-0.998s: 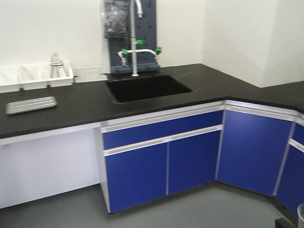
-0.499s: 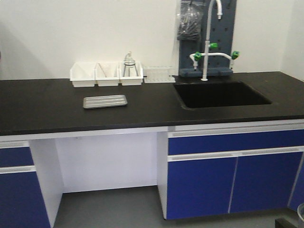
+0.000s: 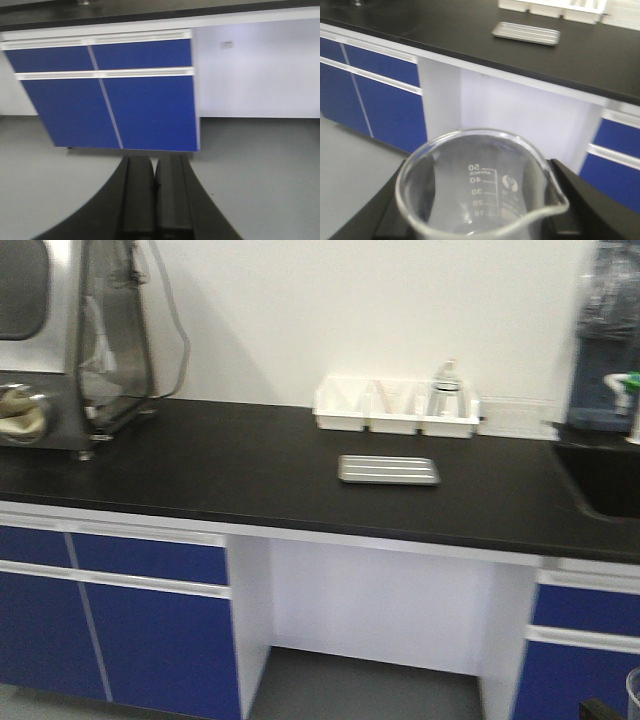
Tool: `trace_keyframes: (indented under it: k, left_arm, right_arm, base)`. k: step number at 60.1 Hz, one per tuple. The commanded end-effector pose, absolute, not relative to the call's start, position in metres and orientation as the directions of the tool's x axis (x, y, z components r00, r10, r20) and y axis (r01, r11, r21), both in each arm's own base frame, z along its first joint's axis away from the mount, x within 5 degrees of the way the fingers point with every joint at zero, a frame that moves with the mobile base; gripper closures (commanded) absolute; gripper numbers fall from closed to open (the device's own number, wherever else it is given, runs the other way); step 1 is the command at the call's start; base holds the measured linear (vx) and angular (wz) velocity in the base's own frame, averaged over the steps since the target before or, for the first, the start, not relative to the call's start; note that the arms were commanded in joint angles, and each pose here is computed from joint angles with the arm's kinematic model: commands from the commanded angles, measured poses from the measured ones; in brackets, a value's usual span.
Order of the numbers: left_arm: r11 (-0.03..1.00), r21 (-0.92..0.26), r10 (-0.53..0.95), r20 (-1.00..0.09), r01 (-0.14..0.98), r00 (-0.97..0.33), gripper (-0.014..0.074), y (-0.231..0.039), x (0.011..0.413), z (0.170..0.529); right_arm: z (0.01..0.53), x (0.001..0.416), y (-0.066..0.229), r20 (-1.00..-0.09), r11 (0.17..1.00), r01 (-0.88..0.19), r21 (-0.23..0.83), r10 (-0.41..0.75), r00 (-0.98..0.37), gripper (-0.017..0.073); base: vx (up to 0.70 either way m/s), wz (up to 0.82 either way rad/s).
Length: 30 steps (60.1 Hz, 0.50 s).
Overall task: Move beaker to silver tray on left bench
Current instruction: 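Carry the beaker in the right gripper while driving to the silver tray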
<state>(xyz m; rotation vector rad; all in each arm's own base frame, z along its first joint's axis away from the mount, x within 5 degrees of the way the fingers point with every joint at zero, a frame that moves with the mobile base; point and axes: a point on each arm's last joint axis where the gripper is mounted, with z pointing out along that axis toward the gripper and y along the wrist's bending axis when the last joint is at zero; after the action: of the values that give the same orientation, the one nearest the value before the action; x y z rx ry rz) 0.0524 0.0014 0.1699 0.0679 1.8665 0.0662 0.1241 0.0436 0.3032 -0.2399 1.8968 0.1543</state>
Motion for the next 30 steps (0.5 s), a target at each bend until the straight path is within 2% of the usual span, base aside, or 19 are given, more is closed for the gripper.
trace_keyframes:
  k: [1,18,30]
  left_arm:
    - [0.997,0.077,0.079,-0.97,0.018,-0.231,0.0592,0.0006,0.0542,0.1702]
    - [0.997,0.077,0.079,-0.97,0.018,-0.231,0.0592,0.0006,0.0542,0.1702]
    - [0.997,0.077,0.079,-0.97,0.018,-0.231,0.0592,0.0006,0.0542,0.1702]
  right_arm:
    - [0.3173,0.125,0.0469,-0.965,0.96,-0.278,-0.024,-0.095,-0.244,0.0571]
    - [0.3173,0.125,0.0469,-0.965,0.96,-0.278,-0.024,-0.095,-0.244,0.0571]
    - [0.3173,0.125,0.0469,-0.965,0.96,-0.278,-0.024,-0.095,-0.244,0.0571]
  base:
    - [0.28,0.59]
    - [0.32,0.49]
    - [0.41,0.15]
